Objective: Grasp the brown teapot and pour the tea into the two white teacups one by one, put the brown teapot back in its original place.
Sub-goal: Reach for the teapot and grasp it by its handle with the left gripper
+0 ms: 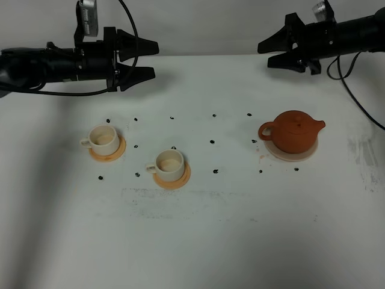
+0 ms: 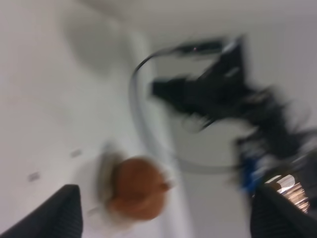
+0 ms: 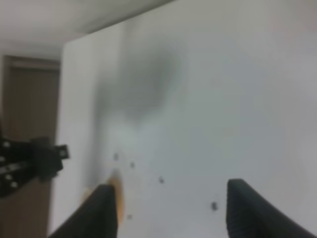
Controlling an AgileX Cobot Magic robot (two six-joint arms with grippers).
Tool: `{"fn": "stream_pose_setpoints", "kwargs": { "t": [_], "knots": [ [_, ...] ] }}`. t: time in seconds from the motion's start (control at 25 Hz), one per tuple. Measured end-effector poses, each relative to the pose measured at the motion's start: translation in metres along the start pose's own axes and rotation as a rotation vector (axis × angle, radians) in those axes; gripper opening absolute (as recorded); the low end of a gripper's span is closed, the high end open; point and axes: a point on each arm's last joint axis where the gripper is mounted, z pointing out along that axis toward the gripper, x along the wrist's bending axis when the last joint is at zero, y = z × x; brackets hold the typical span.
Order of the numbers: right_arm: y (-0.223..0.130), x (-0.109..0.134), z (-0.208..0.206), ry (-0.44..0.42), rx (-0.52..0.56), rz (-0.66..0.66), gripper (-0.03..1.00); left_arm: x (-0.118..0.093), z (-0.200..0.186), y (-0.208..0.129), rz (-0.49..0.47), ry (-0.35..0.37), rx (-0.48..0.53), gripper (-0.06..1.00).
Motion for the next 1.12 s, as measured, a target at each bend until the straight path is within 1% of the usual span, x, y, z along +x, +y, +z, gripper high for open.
{"fn": "stream_pose_setpoints", "kwargs": {
  "t": [0.08,0.16,0.24,0.32,0.4,0.44,0.56,0.68,0.8,0.84,0.96,1.04,1.12],
  "knots": [
    [0.007,0.006,-0.007,-0.061,0.004,-0.079,0.51,-0.005,-0.002,0.005,0.098,0.079,0.061,0.67],
    [0.015,0.013,-0.015,-0.127,0.000,-0.162,0.50,-0.013,-0.007,0.013,0.211,0.175,0.121,0.63],
    [0.021,0.019,-0.023,-0.204,0.002,-0.238,0.50,-0.022,-0.012,0.022,0.309,0.265,0.157,0.60],
    [0.027,0.024,-0.031,-0.280,0.002,-0.309,0.49,-0.032,-0.020,0.032,0.398,0.376,0.189,0.57],
    [0.030,0.024,-0.037,-0.360,0.015,-0.354,0.48,-0.039,-0.030,0.040,0.467,0.507,0.227,0.55],
    [0.030,0.023,-0.039,-0.392,0.023,-0.366,0.47,-0.041,-0.034,0.043,0.487,0.562,0.241,0.55],
    [0.030,0.020,-0.047,-0.495,0.052,-0.391,0.47,-0.047,-0.047,0.049,0.504,0.715,0.257,0.54],
    [0.031,0.027,-0.054,-0.534,0.052,-0.389,0.47,-0.058,-0.057,0.050,0.530,0.797,0.264,0.54],
    [0.026,0.038,-0.060,-0.531,0.066,-0.380,0.47,-0.079,-0.066,0.049,0.563,0.833,0.239,0.54],
    [0.024,0.042,-0.059,-0.526,0.072,-0.378,0.47,-0.088,-0.070,0.045,0.569,0.839,0.229,0.54],
    [0.021,0.053,-0.063,-0.518,0.078,-0.378,0.47,-0.102,-0.079,0.032,0.598,0.870,0.216,0.54],
    [0.018,0.063,-0.066,-0.520,0.077,-0.388,0.47,-0.108,-0.088,0.018,0.623,0.917,0.200,0.54],
    [0.015,0.080,-0.071,-0.520,0.069,-0.409,0.47,-0.114,-0.097,0.001,0.643,0.968,0.195,0.54]
  ]
}}
